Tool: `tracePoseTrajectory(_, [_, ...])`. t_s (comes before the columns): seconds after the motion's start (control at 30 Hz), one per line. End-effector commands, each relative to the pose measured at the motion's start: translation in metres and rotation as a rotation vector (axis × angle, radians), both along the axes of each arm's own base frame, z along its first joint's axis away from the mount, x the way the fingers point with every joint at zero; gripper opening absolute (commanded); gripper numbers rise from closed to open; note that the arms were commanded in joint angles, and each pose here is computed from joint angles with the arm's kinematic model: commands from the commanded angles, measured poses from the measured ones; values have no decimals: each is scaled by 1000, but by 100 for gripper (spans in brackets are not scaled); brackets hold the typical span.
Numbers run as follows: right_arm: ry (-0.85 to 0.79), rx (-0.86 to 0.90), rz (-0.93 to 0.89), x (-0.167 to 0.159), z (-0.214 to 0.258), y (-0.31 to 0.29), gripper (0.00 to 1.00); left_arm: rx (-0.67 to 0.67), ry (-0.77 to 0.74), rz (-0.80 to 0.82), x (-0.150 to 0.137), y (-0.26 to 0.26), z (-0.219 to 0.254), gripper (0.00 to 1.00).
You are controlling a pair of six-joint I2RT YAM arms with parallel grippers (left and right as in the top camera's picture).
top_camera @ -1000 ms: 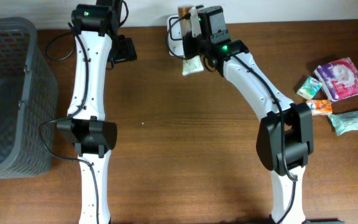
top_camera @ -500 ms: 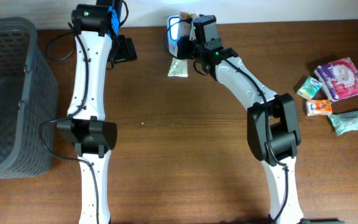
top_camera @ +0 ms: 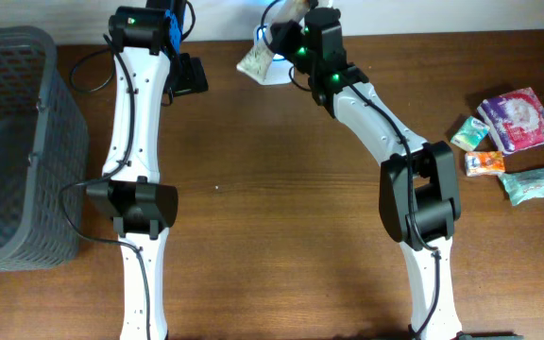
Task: Scan the item barcode
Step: 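Hold the white tube in front of the scanner with the right gripper, then carry the white tube to the right edge and release it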
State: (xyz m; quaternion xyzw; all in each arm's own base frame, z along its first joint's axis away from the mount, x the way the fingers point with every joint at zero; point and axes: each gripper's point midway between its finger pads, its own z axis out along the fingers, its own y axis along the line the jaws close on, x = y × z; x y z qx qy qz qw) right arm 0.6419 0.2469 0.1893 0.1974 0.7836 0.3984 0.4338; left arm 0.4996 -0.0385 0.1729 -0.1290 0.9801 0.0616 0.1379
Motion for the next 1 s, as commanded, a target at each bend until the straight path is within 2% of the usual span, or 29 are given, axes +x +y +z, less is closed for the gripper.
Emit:
tracePoseTrajectory(0.0, [-31,145,-86,10,37,-7,4,16,-11,-3,1,6,5,99])
tracePoseTrajectory(0.17, [51,117,-82,10,1,-7,4,16,-11,-3,1,6,5,99])
tracePoseTrajectory(0.33, [181,181,27,-8,-15,13,8,16,-11,-3,1,6,5,99])
tracePoseTrajectory(0.53, [234,230,224,-31,-13,40,6,16,-11,-3,1,6,5,99])
tracePoseTrajectory(0.67, [223,227,222,-28,-11,33,4,16,-11,-3,1,6,5,99])
tracePoseTrajectory(0.83, [205,198,170,-19,6,-16,4,16,-11,-3,1,6,5,99])
tracePoseTrajectory(0.9, [220,154,105,-18,18,-64,4,16,-11,-3,1,6,5,99])
tracePoseTrajectory(0.97, [324,122,-53,-24,15,-131,4,16,-11,-3,1,6,5,99])
